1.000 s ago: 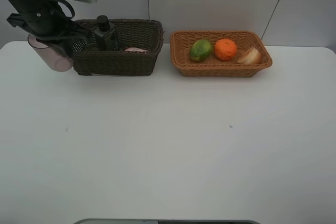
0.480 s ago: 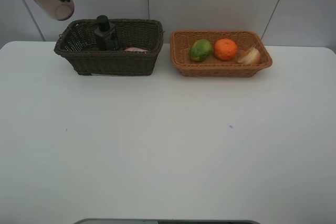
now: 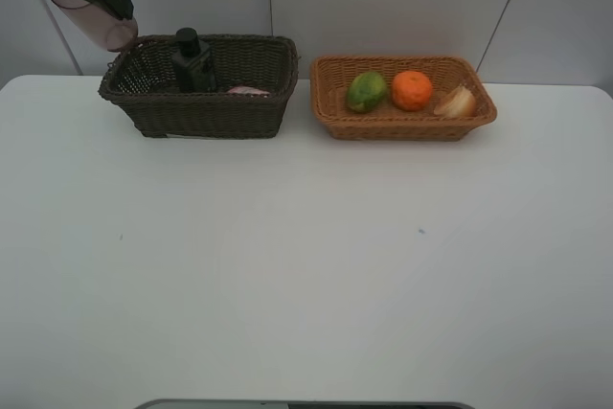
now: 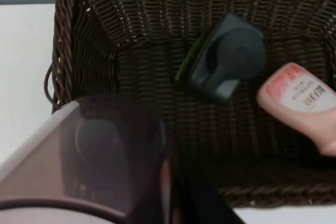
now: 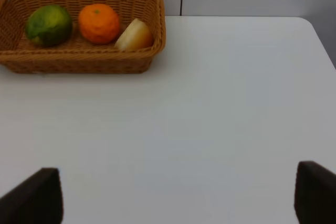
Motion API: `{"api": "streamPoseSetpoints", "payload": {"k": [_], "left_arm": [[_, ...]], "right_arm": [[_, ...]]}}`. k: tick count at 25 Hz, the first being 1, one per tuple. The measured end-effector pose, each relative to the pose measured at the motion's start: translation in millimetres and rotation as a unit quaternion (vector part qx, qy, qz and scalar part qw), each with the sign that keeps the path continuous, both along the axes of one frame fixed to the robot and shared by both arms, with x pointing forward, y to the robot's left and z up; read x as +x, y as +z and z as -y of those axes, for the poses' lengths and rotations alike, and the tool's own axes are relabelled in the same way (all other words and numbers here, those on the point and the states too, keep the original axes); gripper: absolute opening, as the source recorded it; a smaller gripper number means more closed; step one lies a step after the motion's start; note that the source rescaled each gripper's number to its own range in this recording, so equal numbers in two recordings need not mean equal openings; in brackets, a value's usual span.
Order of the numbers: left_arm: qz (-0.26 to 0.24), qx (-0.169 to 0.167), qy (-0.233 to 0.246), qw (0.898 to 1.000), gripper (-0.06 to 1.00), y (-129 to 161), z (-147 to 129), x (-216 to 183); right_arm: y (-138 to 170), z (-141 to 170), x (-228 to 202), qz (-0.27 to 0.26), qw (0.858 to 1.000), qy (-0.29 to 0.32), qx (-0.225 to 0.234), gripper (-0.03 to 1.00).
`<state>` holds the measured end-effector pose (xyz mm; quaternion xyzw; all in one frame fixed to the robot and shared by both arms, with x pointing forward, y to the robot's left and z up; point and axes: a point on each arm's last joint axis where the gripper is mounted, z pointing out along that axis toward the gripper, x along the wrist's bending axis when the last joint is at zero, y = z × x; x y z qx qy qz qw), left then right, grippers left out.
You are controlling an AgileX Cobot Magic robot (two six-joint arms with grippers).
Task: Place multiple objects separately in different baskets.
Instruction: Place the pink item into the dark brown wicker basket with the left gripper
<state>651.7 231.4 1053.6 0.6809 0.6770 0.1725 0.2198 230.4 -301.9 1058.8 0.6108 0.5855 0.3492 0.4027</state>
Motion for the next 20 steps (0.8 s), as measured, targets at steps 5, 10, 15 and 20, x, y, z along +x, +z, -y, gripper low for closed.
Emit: {"api": "streamPoseSetpoints", "payload": {"k": [5, 10, 15, 20], "left_arm": [[0.000, -0.011, 0.007, 1.000, 0.00, -24, -1, 15], [-0.016, -0.014, 0.006, 1.000, 0.00, -48, 2, 24], [-0.027, -0.020, 0.007, 0.999, 0.00, -63, 4, 28], [-0.019, -0.020, 0.006, 1.000, 0.00, -69, 4, 32]], "right_arm": [[0, 0, 0, 0.000, 1.000, 0.000, 0.000, 0.88], [0, 0, 0, 0.000, 1.000, 0.000, 0.000, 0.88], [0, 0, 0, 0.000, 1.000, 0.000, 0.000, 0.88], [0, 0, 0, 0.000, 1.000, 0.000, 0.000, 0.88]]}}
